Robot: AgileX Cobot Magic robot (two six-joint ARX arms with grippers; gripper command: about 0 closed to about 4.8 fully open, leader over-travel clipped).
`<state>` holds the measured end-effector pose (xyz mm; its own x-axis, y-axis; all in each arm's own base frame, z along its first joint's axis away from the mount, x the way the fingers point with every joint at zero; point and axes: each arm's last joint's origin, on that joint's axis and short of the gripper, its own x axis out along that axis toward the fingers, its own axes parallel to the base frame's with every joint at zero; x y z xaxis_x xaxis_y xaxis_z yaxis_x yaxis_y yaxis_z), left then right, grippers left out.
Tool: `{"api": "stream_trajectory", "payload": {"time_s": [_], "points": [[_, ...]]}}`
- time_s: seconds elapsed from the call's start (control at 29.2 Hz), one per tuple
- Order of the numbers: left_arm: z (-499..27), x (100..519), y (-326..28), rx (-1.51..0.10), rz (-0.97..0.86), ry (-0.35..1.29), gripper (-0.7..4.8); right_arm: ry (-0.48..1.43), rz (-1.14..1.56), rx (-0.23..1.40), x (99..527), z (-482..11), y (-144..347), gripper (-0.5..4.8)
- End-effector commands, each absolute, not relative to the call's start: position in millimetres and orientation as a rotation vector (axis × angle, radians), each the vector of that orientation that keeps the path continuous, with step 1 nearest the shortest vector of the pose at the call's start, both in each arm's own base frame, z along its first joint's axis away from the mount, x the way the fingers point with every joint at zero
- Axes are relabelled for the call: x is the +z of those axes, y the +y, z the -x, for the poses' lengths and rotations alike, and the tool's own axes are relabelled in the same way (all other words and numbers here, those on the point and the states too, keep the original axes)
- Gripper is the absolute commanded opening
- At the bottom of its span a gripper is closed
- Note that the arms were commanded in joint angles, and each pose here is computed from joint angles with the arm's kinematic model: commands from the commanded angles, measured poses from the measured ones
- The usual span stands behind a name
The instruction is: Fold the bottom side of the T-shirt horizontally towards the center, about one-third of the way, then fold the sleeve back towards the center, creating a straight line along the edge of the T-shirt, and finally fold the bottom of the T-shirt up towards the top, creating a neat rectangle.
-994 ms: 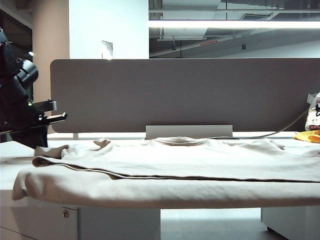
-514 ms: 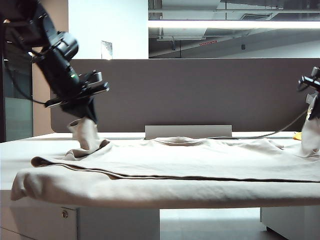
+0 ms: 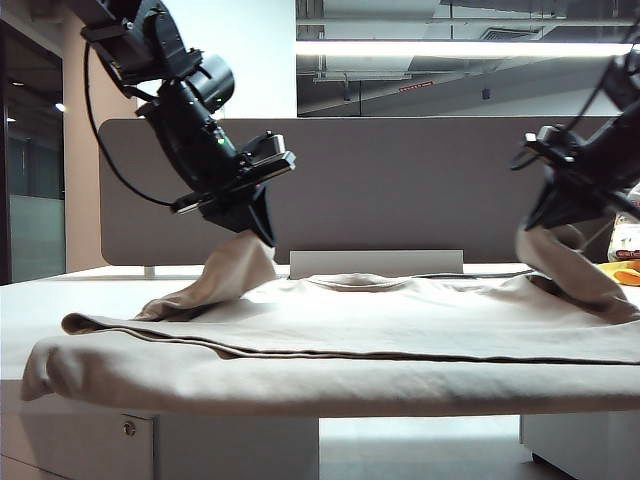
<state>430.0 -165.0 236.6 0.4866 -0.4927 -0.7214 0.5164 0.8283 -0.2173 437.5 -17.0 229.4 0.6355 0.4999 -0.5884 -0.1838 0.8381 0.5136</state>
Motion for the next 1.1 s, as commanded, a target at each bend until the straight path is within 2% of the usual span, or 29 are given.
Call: {"api": "stream_trajectory", "payload": {"time_s": [0.03,0.27,0.34,0.38,0.41,0.48,0.51,0.58,0.65,0.86,1.1], "points": [[-428.2,240.8,-171.7,-0.628,-0.044,0.838,-0.06,0.792,-0.417,0.459,234.6,-437.2,9.7,-0.06],[-428.4,237.4,-175.8,-0.626,-0.033,0.842,0.07,0.815,-0.387,0.49,233.5,-435.5,36.8,-0.05],[-428.7,236.2,-175.9,-0.625,-0.033,0.845,1.11,0.825,-0.39,0.491,232.6,-434.9,37.4,0.13],[-429.0,235.4,-176.0,-0.625,-0.033,0.847,1.74,0.83,-0.391,0.49,232.4,-434.6,37.4,0.44],[-429.2,234.6,-176.1,-0.625,-0.033,0.848,2.59,0.835,-0.392,0.489,231.9,-434.2,37.3,1.03],[-429.8,233.8,-176.4,-0.626,-0.033,0.847,3.95,0.846,-0.395,0.487,231.2,-433.5,37.0,2.26],[-430.4,233.4,-176.6,-0.627,-0.032,0.842,4.7,0.85,-0.396,0.485,230.9,-433.3,36.5,3.05],[-430.8,233.9,-177.2,-0.639,-0.027,0.834,4.79,0.851,-0.398,0.489,230.8,-433.1,36.6,4.11],[-431.1,234.7,-177.6,-0.651,-0.021,0.827,4.79,0.847,-0.406,0.514,231.4,-433.2,37.2,4.79],[-433.9,238.5,-178.5,-0.677,0.007,0.787,4.79,0.809,-0.483,0.625,237.3,-435.5,41.1,4.79],[-434.3,241.7,-181.4,-0.737,0.108,0.785,4.79,0.817,-0.586,0.675,241.4,-436.3,52.1,4.79]]}}
